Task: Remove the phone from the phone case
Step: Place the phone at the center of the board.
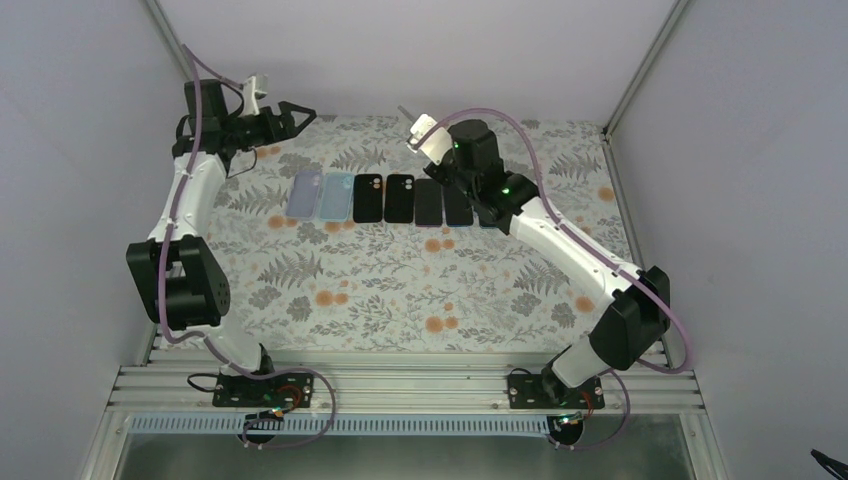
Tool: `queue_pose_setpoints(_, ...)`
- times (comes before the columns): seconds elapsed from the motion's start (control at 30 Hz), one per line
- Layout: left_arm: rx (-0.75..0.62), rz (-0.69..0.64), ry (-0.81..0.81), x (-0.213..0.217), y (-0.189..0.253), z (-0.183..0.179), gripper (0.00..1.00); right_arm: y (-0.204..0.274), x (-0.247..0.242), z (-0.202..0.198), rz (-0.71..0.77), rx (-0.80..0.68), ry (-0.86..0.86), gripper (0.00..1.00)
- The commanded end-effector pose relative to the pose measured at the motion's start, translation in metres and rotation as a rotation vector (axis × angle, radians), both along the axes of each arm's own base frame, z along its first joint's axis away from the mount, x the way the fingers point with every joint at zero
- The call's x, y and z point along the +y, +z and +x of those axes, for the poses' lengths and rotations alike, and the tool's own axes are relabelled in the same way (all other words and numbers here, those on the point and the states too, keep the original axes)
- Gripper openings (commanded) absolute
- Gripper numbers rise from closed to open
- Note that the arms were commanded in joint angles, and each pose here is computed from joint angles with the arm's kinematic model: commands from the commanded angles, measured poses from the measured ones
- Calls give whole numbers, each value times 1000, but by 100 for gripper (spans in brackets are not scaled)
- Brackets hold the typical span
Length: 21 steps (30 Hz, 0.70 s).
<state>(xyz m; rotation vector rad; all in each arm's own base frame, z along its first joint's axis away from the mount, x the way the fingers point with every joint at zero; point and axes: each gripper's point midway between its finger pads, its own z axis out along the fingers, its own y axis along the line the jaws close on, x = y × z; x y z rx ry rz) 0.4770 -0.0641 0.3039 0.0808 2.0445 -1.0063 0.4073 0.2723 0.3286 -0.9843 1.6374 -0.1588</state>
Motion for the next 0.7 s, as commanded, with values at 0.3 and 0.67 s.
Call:
queue_pose_setpoints(0.3,56,-317,-280,-84,45,-40,100,21,24,-10,-121,-276,-64,4)
queue_pose_setpoints(0.67,184,-377,-368,-134,15,-62,97,0,54,-38,-234,-400,-49,4)
